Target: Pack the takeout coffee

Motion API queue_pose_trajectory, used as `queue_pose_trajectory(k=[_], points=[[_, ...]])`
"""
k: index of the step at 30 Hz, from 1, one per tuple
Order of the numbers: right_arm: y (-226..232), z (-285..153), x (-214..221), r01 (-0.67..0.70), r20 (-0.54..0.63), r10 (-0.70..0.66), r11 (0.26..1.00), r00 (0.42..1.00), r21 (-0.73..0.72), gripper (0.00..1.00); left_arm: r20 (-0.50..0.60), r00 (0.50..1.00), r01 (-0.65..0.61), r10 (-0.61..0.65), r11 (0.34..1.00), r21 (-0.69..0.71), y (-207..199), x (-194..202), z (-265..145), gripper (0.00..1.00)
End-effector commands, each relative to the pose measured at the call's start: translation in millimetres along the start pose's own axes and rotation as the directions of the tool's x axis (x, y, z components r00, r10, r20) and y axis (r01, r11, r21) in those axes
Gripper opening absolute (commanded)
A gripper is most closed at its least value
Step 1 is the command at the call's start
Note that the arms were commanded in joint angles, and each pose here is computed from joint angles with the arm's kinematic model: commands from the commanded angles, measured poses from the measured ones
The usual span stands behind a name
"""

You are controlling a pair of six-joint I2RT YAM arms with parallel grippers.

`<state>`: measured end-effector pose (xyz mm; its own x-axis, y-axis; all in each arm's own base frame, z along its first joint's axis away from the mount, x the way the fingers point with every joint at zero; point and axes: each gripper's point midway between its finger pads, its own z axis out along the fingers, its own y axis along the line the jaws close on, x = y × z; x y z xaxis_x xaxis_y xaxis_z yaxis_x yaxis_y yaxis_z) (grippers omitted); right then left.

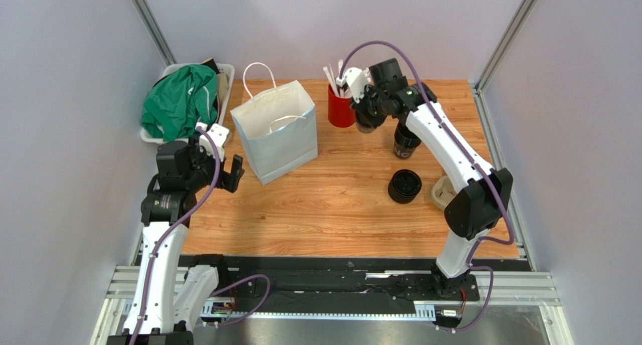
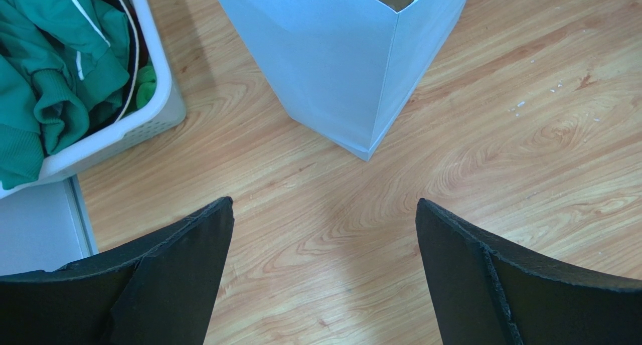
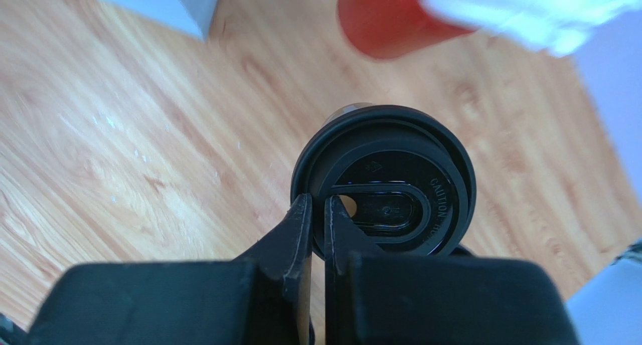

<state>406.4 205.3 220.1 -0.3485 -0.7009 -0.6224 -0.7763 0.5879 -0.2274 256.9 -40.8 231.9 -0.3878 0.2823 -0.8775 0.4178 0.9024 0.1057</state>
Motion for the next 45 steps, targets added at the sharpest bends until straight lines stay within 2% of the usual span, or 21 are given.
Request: queue_pose_trajectory(k=[1, 6, 7, 12, 17, 25, 37, 45], points=[[-7, -73, -60, -0.092, 0.18, 0.085, 0.995, 0.98, 0.03, 0.0, 0.057, 0.998, -0.006, 0.007, 1.0, -0.016, 2, -15, -7, 0.99], [-21, -113, -109, -0.158, 0.311, 0.135, 0.986, 0.941, 0.05, 0.0, 0.084, 0.995, -0.049, 0.052, 0.998, -0.039, 6, -32, -20, 0.99], [-24, -132, -126, -0.159, 0.375, 0.128, 0.986, 0.918, 0.054, 0.0, 0.074, 0.996, -0.057, 0.059, 0.998, -0.037, 5, -33, -23, 0.99], [-12, -151, -171, -0.198, 0.522, 0.186, 0.98, 0.832, -0.033, 0.0, 0.039, 0.984, -0.172, 0.177, 0.98, -0.099, 26, -55, -33, 0.99], [25, -143, -197, -0.158, 0.558, 0.23, 0.972, 0.798, -0.174, 0.0, 0.037, 0.978, -0.198, 0.207, 0.965, -0.17, 50, -88, -33, 0.99], [53, -130, -240, -0.154, 0.594, 0.358, 0.918, 0.72, -0.366, 0.0, 0.143, 0.971, -0.158, 0.19, 0.964, -0.213, 71, -132, -9, 0.99], [89, -50, -240, -0.18, 0.48, 0.401, 0.879, 0.78, -0.442, 0.0, 0.167, 0.97, -0.13, 0.176, 0.957, -0.258, 112, -163, 47, 0.99], [104, -19, -228, -0.184, 0.427, 0.371, 0.89, 0.824, -0.417, 0.0, 0.167, 0.975, -0.13, 0.145, 0.987, -0.094, 102, -176, 88, 0.99]])
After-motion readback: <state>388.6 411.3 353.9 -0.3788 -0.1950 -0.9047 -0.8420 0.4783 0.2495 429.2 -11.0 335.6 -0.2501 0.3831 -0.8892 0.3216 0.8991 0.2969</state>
